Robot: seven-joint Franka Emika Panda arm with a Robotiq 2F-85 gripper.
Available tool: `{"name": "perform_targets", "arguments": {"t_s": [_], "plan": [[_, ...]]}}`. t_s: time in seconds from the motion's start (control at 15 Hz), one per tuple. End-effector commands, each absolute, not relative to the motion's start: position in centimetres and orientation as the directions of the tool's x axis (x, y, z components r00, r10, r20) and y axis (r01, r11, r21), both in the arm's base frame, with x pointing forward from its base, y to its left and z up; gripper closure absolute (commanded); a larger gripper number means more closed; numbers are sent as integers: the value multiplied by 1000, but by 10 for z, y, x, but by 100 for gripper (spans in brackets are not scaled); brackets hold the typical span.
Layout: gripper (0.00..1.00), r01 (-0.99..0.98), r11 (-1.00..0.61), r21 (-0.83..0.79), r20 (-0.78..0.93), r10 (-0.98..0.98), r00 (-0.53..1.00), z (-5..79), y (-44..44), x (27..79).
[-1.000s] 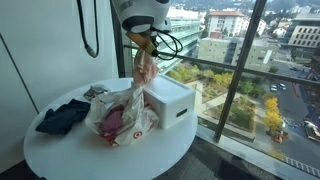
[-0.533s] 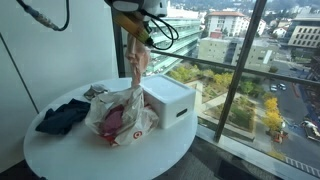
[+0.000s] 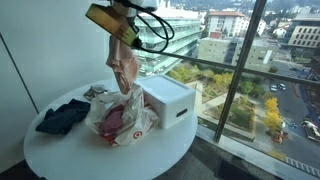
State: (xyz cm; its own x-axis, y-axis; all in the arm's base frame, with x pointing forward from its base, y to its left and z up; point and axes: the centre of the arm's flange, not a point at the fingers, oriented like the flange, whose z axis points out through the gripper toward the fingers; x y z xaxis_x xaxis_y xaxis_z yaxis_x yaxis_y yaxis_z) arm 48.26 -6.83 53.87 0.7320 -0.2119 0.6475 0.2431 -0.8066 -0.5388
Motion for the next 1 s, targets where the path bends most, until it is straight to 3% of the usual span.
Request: {"name": "perform_targets", "arguments": {"t_s": [0.0, 0.4, 0.73, 0.93], "plan": [[98, 254, -824, -507, 619, -143, 772, 539, -50, 424], [98, 220, -869, -444, 527, -54, 848, 510, -30, 415], [98, 153, -917, -368, 390, -3, 921, 467, -10, 450], [98, 198, -931, -306, 415, 56, 908, 452, 5, 467]]}}
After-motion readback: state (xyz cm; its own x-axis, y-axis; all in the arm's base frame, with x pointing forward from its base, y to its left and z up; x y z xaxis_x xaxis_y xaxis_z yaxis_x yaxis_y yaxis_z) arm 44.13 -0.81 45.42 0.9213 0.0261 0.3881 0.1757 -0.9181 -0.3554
